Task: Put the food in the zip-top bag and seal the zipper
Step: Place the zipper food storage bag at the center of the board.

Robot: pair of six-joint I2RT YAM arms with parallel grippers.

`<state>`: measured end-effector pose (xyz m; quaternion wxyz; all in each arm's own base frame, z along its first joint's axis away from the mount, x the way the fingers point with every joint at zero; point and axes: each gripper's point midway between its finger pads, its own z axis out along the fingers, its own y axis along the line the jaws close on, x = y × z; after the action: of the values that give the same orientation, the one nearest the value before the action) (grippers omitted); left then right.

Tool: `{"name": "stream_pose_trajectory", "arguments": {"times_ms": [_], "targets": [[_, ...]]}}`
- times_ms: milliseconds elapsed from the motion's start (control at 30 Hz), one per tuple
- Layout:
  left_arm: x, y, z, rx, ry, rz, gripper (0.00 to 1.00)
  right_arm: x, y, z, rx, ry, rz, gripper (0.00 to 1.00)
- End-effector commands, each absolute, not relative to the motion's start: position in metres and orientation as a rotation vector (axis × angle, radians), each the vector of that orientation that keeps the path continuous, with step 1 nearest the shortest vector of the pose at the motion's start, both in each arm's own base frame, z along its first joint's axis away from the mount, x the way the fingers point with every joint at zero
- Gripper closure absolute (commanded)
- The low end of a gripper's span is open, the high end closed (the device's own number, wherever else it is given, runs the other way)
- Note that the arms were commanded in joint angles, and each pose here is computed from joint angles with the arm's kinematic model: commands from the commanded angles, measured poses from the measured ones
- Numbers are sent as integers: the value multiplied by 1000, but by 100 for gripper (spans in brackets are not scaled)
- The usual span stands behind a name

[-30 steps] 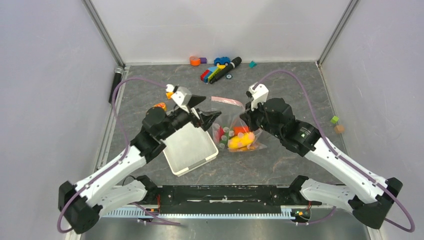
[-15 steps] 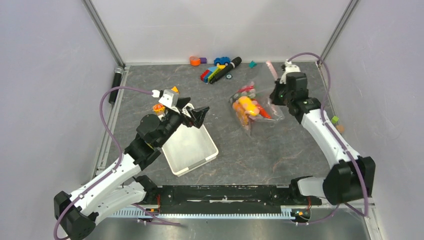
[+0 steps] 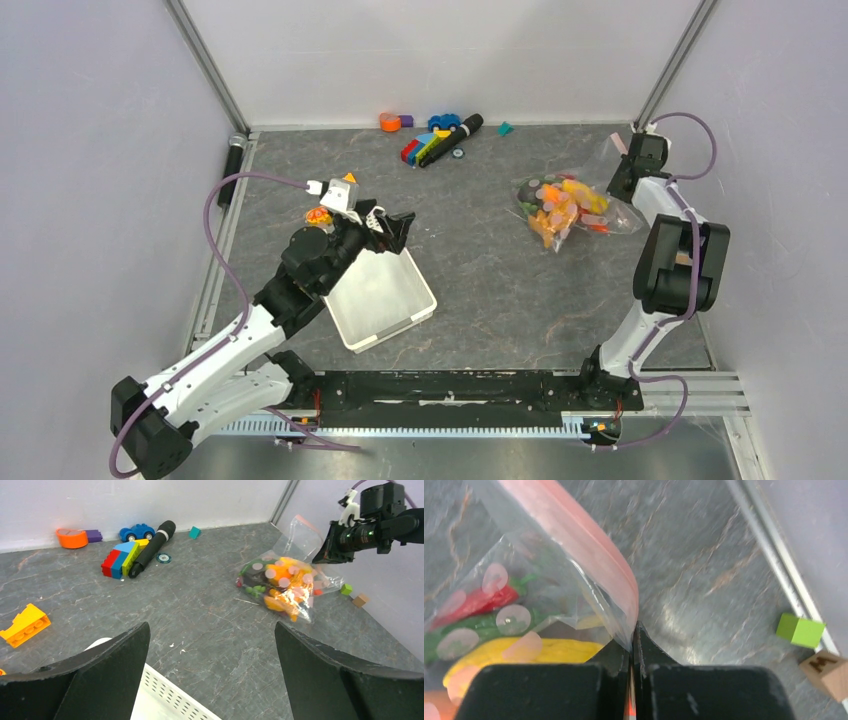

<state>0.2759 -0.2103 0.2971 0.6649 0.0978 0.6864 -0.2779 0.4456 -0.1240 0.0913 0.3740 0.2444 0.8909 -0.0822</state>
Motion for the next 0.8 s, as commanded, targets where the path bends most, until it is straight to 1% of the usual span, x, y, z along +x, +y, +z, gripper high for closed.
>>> {"name": "stream_pose_trajectory", "arguments": {"times_ms": [0,33,67,133,200,233,400,500,567,767], "targets": [[283,-203,295,147,1563,-605,0,480,-170,118,706,2125,-282,94],[283,-203,294,143,1569,-601,0,482,-174,117,692,2133,-287,85],[284,-202,292,138,1575,-594,0,484,-176,117,684,2146,-295,72],[285,-199,290,119,1587,-581,0,485,-182,125,662,2155,-334,43],[286,-195,288,89,1596,-572,0,479,-189,138,685,2145,-392,10],[286,-194,286,81,1603,-570,0,475,-190,145,689,2135,-402,2],[286,-189,284,36,1626,-565,0,446,-183,184,680,2071,-464,2],[286,-180,277,-17,1662,-529,0,422,-158,199,645,2039,-429,2],[286,-172,272,-60,1691,-499,0,408,-131,200,590,2017,-375,2],[279,-158,255,-100,1763,-438,0,346,-64,175,501,2001,-206,2]]}}
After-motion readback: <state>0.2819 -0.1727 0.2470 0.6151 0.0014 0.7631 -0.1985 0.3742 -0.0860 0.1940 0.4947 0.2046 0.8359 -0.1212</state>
